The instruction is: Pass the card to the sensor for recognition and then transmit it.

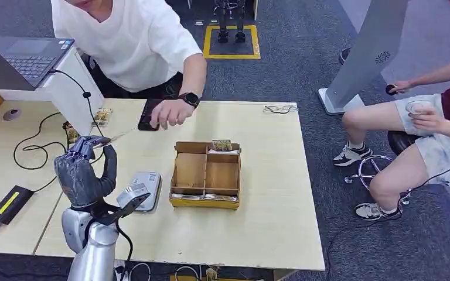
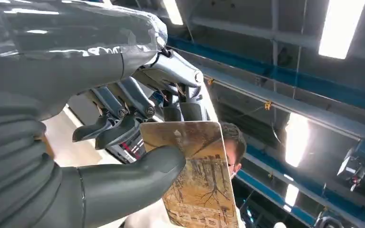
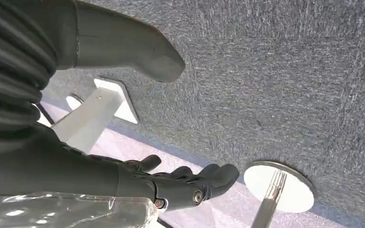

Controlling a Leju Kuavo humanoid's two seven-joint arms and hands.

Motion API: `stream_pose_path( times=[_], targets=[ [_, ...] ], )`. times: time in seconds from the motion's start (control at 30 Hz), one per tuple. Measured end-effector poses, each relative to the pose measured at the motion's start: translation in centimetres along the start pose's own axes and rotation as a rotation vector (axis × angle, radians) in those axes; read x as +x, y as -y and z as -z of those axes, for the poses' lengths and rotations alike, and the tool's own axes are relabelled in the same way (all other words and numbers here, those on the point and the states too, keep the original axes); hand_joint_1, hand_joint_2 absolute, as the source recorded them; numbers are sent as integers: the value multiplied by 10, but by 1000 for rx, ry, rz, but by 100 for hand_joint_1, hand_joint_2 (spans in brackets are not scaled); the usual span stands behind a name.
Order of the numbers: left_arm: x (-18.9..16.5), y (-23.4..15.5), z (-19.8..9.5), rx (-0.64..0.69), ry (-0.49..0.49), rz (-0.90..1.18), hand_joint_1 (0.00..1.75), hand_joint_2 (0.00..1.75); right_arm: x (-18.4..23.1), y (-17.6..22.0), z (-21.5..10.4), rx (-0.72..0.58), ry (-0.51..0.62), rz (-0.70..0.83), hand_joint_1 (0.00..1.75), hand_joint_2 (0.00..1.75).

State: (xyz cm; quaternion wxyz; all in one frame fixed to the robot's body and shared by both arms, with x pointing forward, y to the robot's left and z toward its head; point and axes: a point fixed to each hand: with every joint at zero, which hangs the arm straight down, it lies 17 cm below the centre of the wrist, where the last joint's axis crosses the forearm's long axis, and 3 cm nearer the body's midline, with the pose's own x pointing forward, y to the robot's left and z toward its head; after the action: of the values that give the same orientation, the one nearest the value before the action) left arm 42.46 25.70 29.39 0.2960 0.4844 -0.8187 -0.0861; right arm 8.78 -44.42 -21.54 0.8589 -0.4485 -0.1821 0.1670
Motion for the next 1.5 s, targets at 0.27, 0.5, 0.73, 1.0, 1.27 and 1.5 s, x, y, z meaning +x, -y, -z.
stream_pose_path(
  times=[0.27,0.5,0.73,1.0,1.27,1.5],
  targets=[
    [-1,3,1,-22,-1,46,175,175,2,-1,0,4,10,1,0,175],
    [-5,6,-1,-49,-6,97,175,175,2,-2,0,8,11,2,0,175],
    [-12,14,-6,-92,-18,153,175,175,4,-3,1,11,13,4,0,175],
    [-53,48,-37,-232,-177,277,175,175,4,-1,5,12,7,-4,0,175],
    [-104,84,-83,-397,-394,349,175,175,1,0,7,16,-9,-13,0,175],
    [-116,122,-128,-629,-409,410,175,175,4,0,9,24,-6,-33,0,175]
  ],
)
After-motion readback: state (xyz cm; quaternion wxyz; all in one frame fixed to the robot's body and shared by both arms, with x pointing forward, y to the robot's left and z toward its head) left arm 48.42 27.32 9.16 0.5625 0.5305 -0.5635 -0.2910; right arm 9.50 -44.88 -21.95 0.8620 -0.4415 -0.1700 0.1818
